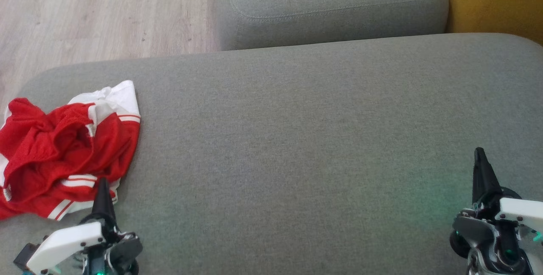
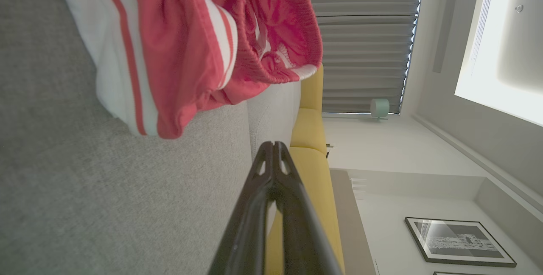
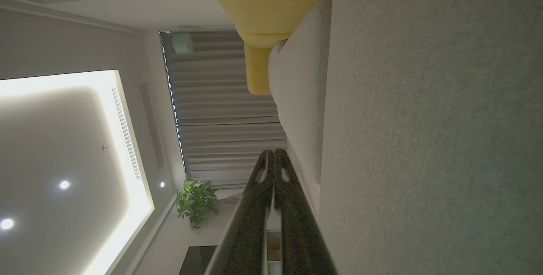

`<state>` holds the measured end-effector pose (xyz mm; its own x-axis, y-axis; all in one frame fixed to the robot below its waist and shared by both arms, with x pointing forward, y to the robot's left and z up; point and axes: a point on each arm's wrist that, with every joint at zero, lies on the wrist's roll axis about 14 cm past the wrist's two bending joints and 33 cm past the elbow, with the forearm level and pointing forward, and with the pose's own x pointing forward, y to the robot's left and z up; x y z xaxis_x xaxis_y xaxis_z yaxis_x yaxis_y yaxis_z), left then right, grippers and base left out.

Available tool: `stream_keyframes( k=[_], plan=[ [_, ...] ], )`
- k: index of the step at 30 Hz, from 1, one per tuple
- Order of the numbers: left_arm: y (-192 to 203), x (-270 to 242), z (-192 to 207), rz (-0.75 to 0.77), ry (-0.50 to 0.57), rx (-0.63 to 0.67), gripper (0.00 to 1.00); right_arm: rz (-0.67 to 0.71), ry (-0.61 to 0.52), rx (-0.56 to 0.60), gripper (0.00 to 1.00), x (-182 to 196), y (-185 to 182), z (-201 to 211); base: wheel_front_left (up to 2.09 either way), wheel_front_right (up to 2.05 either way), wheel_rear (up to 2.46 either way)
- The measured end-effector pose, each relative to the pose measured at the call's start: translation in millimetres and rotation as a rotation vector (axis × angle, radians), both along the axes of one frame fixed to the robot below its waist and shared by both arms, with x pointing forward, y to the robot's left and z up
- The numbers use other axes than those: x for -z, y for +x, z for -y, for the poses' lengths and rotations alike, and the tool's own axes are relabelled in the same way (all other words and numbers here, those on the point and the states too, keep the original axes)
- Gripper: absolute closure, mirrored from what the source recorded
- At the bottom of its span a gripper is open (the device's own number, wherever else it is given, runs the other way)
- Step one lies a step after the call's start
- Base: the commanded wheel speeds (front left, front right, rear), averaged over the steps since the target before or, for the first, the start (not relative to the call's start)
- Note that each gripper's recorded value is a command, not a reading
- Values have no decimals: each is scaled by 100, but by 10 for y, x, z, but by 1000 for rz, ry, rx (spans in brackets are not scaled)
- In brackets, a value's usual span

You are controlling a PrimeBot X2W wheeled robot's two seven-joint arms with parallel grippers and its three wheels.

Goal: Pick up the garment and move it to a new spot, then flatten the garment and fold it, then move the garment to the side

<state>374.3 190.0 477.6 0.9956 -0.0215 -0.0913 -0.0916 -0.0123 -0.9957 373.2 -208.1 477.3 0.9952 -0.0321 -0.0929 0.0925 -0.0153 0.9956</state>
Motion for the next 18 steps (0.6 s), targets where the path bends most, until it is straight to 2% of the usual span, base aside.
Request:
stream_keyframes(
  k=[5, 6, 13, 18],
  plan=[
    [0, 0, 0, 0, 0, 0, 100, 0, 0, 0, 100, 0, 0, 0, 0, 0, 0],
    [-5, 19, 1, -6, 0, 0, 0, -6, 1, 0, 0, 19, -6, -1, 0, 0, 0],
    [-333, 571, 23, -181, -12, -1, 0, -186, 21, 8, 0, 591, -353, -11, 0, 0, 0],
    [-343, 589, 39, -186, -11, -3, 0, -188, 14, -6, 0, 596, -350, -73, 0, 0, 0]
  ],
)
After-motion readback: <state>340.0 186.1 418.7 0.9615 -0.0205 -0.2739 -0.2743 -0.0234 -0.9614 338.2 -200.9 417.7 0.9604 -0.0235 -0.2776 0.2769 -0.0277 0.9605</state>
